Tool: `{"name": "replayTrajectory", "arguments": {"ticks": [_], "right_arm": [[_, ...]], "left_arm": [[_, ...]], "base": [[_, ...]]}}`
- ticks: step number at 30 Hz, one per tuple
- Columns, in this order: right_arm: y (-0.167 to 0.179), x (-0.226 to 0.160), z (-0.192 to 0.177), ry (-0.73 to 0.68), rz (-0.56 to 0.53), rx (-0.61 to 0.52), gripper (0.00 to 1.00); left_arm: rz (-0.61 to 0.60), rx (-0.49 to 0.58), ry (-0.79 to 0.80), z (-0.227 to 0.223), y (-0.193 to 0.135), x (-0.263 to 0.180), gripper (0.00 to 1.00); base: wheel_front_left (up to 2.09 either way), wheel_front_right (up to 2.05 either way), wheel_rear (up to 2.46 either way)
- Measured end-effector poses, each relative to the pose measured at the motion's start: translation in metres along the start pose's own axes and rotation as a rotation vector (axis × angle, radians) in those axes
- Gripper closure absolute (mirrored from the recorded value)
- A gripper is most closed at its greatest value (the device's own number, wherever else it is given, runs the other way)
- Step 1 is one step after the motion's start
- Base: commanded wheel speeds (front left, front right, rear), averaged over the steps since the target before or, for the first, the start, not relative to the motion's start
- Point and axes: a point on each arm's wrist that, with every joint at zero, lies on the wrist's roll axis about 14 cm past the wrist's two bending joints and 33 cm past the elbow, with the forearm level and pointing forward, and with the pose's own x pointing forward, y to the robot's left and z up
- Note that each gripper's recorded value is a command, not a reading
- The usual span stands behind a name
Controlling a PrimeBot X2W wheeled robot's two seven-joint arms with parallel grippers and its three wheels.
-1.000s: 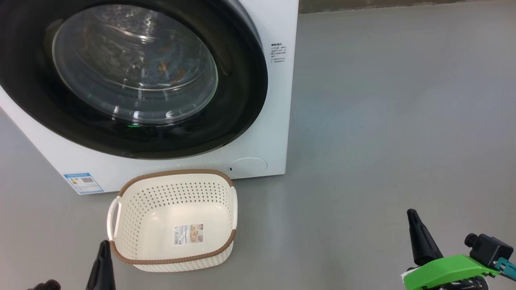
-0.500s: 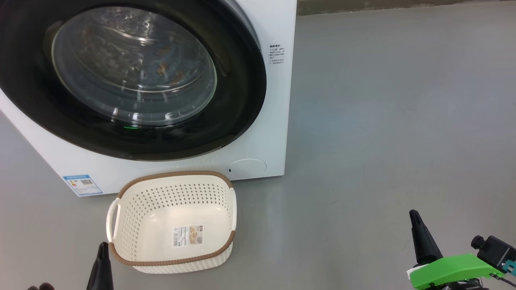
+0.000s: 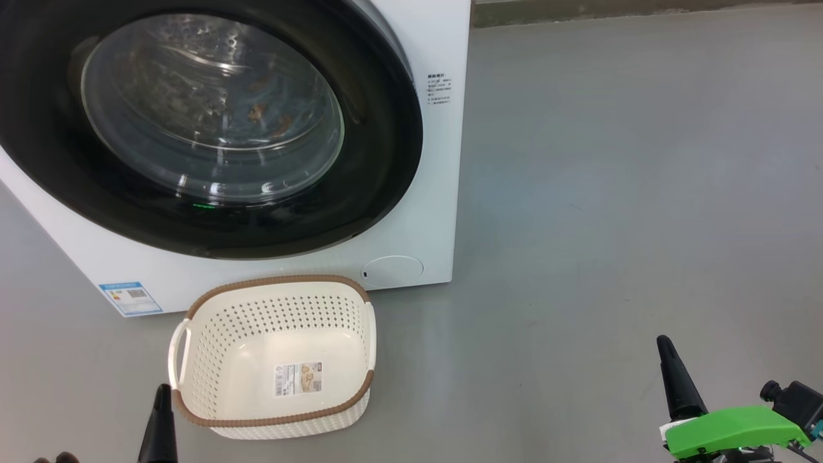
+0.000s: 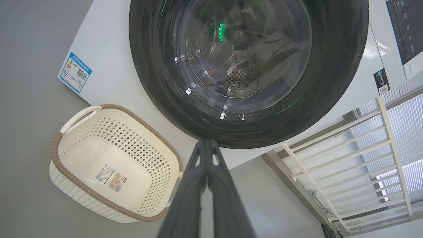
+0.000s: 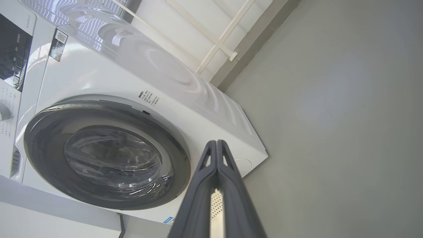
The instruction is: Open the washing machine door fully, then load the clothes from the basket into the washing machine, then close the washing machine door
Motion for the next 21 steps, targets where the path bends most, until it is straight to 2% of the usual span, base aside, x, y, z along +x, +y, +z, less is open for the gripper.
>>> {"name": "replayTrajectory", "arguments": {"ticks": [21], "right_arm": [[-0.0032,-0.0017,0.0054,-0.001,-0.011,0.241,1.00]], "left_arm": [[-0.009,-0.227,0.019,0.0006,-0.0049,0.0058,1.00]], "base": [[0.00,0.00,0.00]]}}
